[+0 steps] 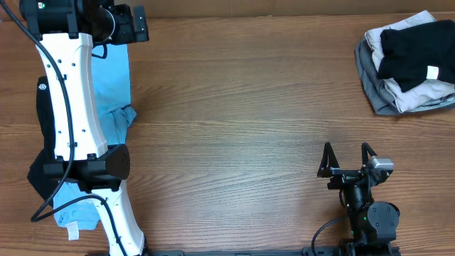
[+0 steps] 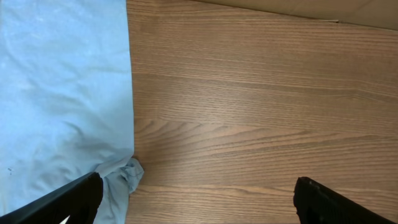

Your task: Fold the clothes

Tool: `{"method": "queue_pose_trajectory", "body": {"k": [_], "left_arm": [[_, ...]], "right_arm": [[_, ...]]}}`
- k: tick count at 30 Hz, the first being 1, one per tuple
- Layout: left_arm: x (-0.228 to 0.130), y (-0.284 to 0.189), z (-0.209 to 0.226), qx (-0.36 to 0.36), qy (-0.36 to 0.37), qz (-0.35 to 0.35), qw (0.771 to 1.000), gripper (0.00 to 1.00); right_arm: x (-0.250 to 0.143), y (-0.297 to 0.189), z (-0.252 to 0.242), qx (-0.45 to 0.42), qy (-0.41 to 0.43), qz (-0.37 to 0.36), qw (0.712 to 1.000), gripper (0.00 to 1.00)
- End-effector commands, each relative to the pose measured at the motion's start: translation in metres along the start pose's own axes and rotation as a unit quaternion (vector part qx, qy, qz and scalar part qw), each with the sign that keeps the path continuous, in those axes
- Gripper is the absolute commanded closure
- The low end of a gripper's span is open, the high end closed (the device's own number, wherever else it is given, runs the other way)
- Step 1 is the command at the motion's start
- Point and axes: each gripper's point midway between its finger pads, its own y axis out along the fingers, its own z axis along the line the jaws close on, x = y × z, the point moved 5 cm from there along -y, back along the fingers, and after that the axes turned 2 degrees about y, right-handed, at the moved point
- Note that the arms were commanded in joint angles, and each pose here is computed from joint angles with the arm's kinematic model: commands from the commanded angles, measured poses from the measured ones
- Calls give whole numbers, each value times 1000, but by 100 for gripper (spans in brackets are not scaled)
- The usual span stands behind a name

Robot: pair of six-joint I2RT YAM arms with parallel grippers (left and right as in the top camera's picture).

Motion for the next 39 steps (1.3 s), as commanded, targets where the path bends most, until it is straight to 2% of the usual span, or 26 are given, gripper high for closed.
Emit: {"method": "queue_pose_trajectory", "body": {"k": [1, 24, 32, 39], "left_arm": [[-1, 3, -2, 2, -2, 3, 1000, 0], [-1, -6, -8, -2, 4, -5, 1000, 0], [-3, -61, -15, -8, 11, -62, 998, 0], [-23, -149, -26, -19, 24, -147, 989, 0]], "right_arm": [[-1, 0, 0, 0, 2, -4, 1000, 0], [0, 0, 1, 2, 2, -7, 1000, 0], [-2, 0, 7, 18, 1, -2, 1000, 0], [-2, 0, 7, 17, 1, -2, 1000, 0]]}}
